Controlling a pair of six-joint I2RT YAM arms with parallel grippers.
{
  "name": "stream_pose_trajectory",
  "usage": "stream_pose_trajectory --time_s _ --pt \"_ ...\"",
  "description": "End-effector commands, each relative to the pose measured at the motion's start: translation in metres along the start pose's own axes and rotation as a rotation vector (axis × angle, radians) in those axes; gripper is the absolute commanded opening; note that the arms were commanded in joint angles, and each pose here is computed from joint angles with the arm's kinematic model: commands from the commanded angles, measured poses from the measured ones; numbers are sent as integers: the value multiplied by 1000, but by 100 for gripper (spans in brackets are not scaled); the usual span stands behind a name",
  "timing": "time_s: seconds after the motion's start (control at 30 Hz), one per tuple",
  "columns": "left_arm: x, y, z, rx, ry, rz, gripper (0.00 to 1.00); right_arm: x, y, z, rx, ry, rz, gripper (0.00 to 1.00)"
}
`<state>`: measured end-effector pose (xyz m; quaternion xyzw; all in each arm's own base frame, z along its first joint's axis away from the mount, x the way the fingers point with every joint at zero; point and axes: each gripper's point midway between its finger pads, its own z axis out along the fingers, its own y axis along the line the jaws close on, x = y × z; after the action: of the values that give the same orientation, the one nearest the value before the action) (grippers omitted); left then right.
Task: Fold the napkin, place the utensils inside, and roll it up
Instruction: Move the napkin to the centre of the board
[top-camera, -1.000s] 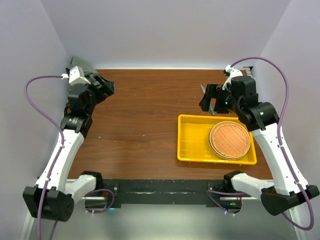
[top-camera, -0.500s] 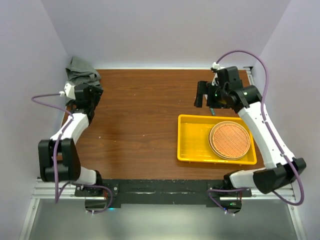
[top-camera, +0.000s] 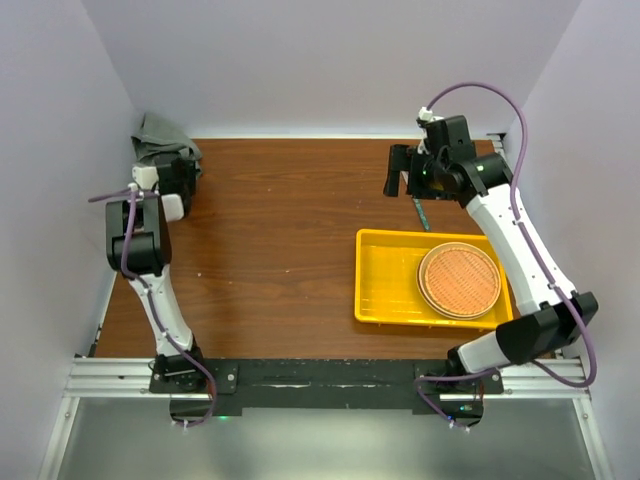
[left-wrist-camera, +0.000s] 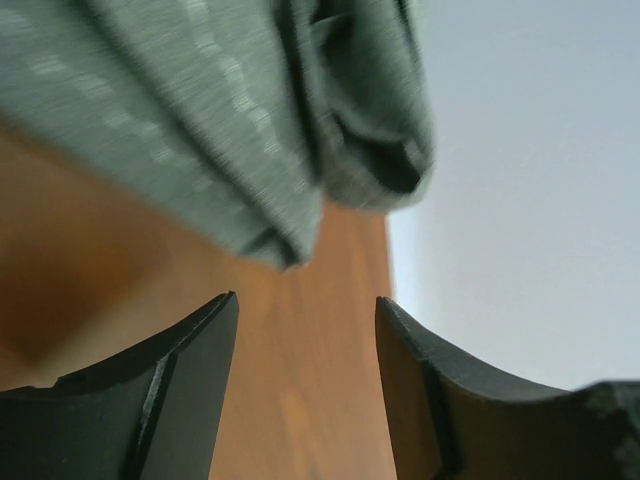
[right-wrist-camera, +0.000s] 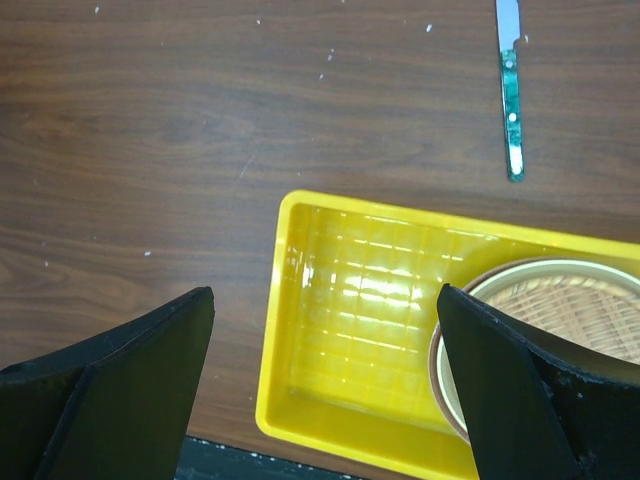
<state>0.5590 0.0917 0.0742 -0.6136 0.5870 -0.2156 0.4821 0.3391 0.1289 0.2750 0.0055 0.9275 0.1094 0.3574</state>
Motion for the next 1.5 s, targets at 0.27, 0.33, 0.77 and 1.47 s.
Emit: stream_pose_trajectory --time_s 0.27,0.33,0.77,1.47 --pt "-8 -25 87 9 -70 -199 68 -29 -1 10 48 -65 36 98" --pt "-8 -28 94 -9 -66 -197 71 -32 0 11 47 -68 45 98" --pt "0 -38 72 -33 43 43 0 -23 -1 22 54 -15 26 98" --pt "101 82 -274 0 430 776 15 52 57 54 -199 193 -173 98"
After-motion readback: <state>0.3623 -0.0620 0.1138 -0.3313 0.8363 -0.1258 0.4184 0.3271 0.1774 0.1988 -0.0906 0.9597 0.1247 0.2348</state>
